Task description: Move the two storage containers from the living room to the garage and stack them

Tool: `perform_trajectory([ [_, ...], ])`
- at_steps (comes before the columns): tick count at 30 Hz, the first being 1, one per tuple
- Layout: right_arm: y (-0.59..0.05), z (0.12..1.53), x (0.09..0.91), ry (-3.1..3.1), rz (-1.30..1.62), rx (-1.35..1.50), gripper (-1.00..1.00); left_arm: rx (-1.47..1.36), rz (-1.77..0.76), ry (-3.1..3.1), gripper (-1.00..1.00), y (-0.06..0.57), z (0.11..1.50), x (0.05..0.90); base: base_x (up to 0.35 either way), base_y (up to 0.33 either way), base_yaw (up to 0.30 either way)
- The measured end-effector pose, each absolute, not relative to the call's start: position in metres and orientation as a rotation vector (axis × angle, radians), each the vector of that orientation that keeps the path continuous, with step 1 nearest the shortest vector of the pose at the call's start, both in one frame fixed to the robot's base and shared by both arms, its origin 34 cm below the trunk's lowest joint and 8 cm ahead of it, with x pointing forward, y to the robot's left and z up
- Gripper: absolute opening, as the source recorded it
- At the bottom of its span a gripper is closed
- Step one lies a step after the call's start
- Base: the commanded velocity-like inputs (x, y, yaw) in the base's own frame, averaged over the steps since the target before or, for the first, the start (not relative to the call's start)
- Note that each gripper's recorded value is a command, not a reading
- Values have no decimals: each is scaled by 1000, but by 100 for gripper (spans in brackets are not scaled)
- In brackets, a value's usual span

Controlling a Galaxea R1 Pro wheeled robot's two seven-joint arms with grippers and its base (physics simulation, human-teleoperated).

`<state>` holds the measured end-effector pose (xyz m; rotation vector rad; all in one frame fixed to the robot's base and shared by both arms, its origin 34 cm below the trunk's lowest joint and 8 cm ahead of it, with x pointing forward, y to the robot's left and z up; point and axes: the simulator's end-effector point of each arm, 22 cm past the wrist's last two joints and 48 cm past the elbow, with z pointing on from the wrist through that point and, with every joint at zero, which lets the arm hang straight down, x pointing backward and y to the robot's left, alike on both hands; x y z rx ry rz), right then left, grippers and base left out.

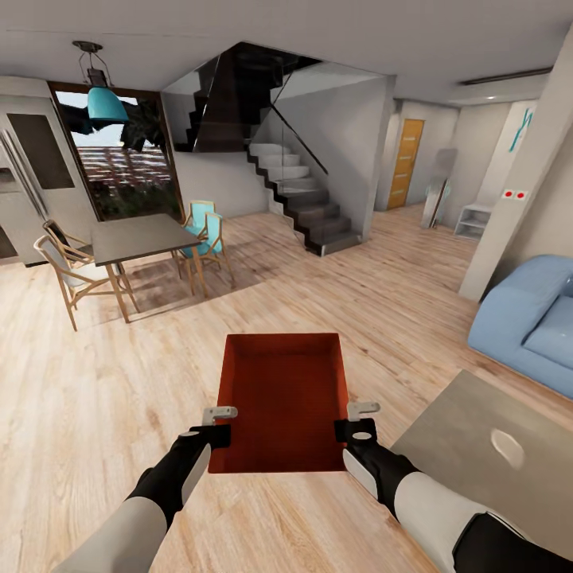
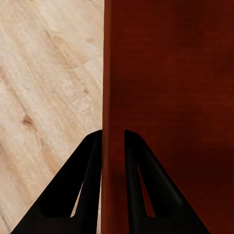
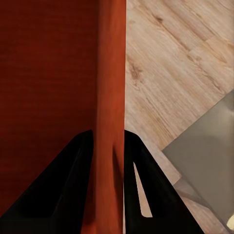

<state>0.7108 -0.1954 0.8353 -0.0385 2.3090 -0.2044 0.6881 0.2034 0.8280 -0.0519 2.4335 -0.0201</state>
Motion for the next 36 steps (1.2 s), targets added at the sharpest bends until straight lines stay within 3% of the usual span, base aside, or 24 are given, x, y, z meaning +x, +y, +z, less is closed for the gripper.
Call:
perform_trajectory([
  [8, -196, 836, 711, 2308, -203, -37, -100, -45, -15, 2432, -100, 203, 830, 689, 53, 15, 0],
  [36, -196, 836, 711, 2308, -204, -39, -100, -49, -18, 2433, -100, 203, 829, 688, 308, 114, 0],
])
